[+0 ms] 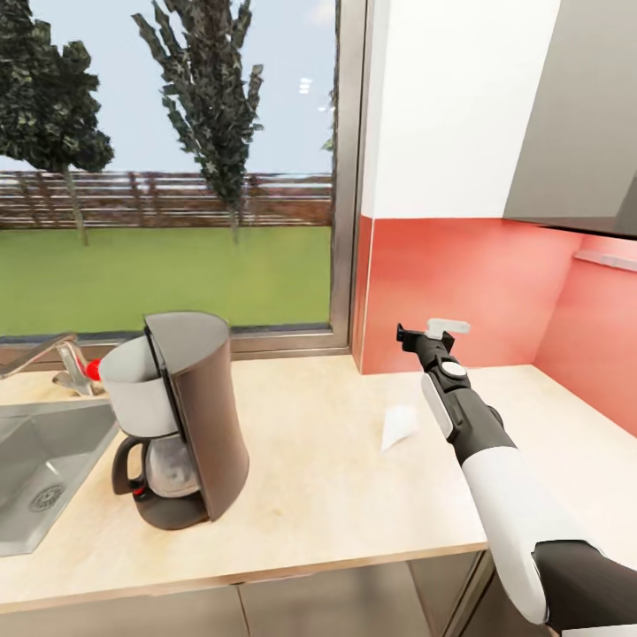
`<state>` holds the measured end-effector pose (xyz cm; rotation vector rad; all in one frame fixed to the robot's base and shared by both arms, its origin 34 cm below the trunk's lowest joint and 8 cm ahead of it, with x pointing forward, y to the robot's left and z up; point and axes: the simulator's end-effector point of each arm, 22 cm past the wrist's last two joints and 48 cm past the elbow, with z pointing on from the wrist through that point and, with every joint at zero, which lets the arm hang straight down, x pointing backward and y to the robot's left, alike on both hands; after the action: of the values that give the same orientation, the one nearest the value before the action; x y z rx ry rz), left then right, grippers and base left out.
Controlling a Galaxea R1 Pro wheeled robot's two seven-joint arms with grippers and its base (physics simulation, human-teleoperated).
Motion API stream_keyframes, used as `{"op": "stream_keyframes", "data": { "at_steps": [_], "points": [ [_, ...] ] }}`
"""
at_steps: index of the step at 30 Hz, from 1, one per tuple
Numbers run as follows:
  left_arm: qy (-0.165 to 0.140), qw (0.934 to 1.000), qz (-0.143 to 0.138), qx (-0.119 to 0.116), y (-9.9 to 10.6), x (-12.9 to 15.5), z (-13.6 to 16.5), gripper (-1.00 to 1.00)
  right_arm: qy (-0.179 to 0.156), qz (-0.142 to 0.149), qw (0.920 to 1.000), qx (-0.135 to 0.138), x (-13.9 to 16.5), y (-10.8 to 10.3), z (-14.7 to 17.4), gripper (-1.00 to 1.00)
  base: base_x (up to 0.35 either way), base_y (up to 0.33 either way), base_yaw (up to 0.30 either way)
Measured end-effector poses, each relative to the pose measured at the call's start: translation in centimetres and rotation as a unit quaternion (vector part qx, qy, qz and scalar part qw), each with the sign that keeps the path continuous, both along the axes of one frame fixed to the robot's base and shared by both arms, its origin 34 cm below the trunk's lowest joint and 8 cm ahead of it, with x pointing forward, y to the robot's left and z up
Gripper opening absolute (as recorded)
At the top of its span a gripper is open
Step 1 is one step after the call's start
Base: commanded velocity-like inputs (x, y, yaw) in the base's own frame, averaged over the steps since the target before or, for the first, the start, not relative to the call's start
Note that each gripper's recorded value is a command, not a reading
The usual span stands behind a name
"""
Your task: Set up a coffee station on the kitchen countertop: keep the coffee maker on the countertop, move the bottle of coffee from the kitchen shelf to the counter next to the coffee maker, place a paper coffee filter on top of the coffee maker, put the saucer next to the coffee maker with the coffee cup on the saucer, and place the electric kettle next to the coffee maker.
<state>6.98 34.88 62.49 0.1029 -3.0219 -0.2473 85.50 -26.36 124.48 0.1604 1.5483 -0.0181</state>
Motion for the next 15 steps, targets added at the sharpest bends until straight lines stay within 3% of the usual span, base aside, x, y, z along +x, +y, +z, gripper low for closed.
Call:
{"op": "stream_keyframes", "data": {
  "at_steps": [5,8,11,15],
  "points": [
    [-0.001,1.0000,0.000,0.000,0.0,0.0,0.0,1.00,0.002,0.000,1.0000,0.000,-0.1,0.0,-0.2,1.00,0.338,-0.002,0.000],
    [-0.002,1.0000,-0.001,-0.001,-0.1,0.1,0.0,1.00,0.013,-0.001,0.9999,-0.003,-0.1,-0.2,-1.3,1.00,0.055,0.000,0.000],
    [-0.002,1.0000,-0.002,-0.001,-0.1,0.1,0.0,1.00,0.045,-0.004,0.9989,-0.011,0.1,-1.4,-4.4,1.00,0.014,0.000,0.000],
    [-0.001,1.0000,-0.002,-0.001,-0.2,0.0,0.0,1.00,0.066,0.036,0.9966,-0.034,0.1,-4.0,-6.4,1.00,0.003,0.000,0.000]
  ]
}}
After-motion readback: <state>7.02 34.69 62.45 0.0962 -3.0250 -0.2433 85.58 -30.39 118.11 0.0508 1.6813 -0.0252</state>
